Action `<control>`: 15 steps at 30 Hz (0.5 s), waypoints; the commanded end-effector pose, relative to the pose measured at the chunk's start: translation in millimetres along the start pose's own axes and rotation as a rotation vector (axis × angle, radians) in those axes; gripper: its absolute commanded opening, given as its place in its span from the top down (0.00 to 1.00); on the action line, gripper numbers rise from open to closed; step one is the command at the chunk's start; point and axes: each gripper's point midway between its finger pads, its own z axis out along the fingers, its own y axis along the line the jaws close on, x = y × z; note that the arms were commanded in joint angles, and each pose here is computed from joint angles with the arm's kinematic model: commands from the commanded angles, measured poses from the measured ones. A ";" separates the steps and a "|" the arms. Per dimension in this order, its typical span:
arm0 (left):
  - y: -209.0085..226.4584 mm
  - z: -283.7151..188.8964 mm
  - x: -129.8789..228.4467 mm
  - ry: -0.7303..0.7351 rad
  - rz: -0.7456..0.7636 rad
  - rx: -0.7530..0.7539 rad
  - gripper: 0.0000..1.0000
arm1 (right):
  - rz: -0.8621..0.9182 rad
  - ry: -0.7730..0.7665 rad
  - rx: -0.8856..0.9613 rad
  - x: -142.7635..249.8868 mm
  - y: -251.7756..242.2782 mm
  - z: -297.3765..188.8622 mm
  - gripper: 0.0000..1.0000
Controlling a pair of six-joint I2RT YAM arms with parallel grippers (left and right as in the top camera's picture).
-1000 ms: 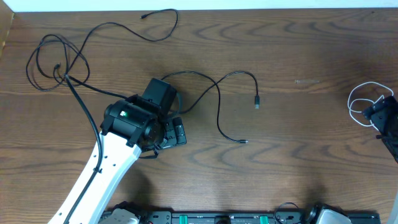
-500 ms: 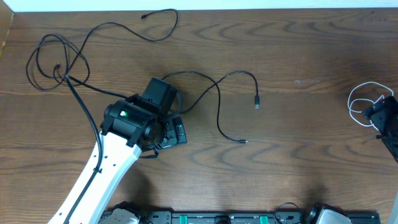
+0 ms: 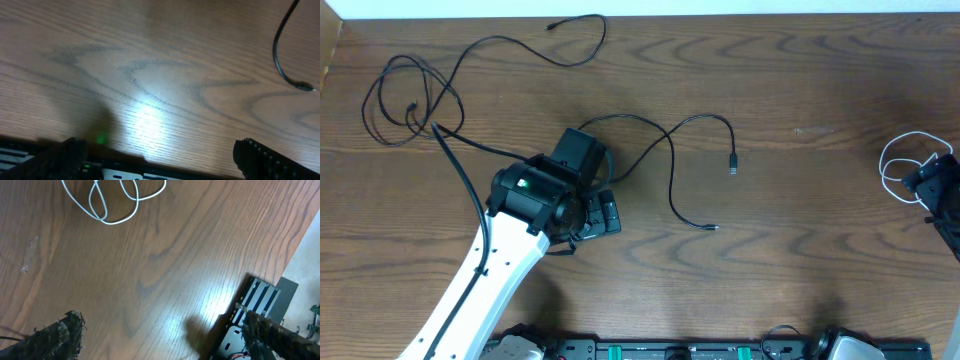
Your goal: Untangle cables
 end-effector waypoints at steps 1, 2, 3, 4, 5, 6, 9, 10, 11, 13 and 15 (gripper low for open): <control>3.4 5.9 2.3 0.014 -0.008 -0.017 0.01 | 0.020 -0.007 0.008 -1.7 -2.5 -0.3 0.01; 3.4 6.0 2.3 0.014 -0.008 -0.017 0.01 | 0.020 -0.007 0.008 -1.7 -2.5 -0.3 0.01; 3.4 6.0 2.2 0.013 -0.008 -0.017 0.01 | 0.020 -0.007 0.008 -1.7 -2.5 -0.3 0.01; 3.2 6.0 2.0 0.012 -0.008 -0.016 0.02 | 0.020 -0.007 0.008 -1.7 -2.5 -0.3 0.01; 2.9 6.1 1.6 0.011 -0.008 -0.015 0.02 | 0.020 -0.007 0.008 -1.7 -2.5 -0.3 0.01; 2.8 6.1 1.4 0.010 -0.008 -0.014 0.02 | 0.020 -0.007 0.008 -1.7 -2.5 -0.3 0.01; 2.4 6.1 1.0 0.009 -0.008 -0.013 0.02 | 0.020 -0.007 0.008 -1.7 -2.5 -0.3 0.01; 2.4 6.1 0.9 0.008 -0.008 -0.012 0.01 | 0.020 -0.007 0.008 -1.6 -2.4 -0.3 0.01; 2.3 6.1 0.9 0.008 -0.008 -0.012 0.01 | 0.020 -0.007 0.008 -1.6 -2.4 -0.3 0.01; 2.3 6.1 0.8 0.008 -0.008 -0.012 0.02 | 0.020 -0.007 0.008 -1.7 -2.5 -0.3 0.01; 2.3 6.1 0.8 0.008 -0.008 -0.012 0.01 | 0.020 -0.007 0.008 -1.7 -2.5 -0.3 0.01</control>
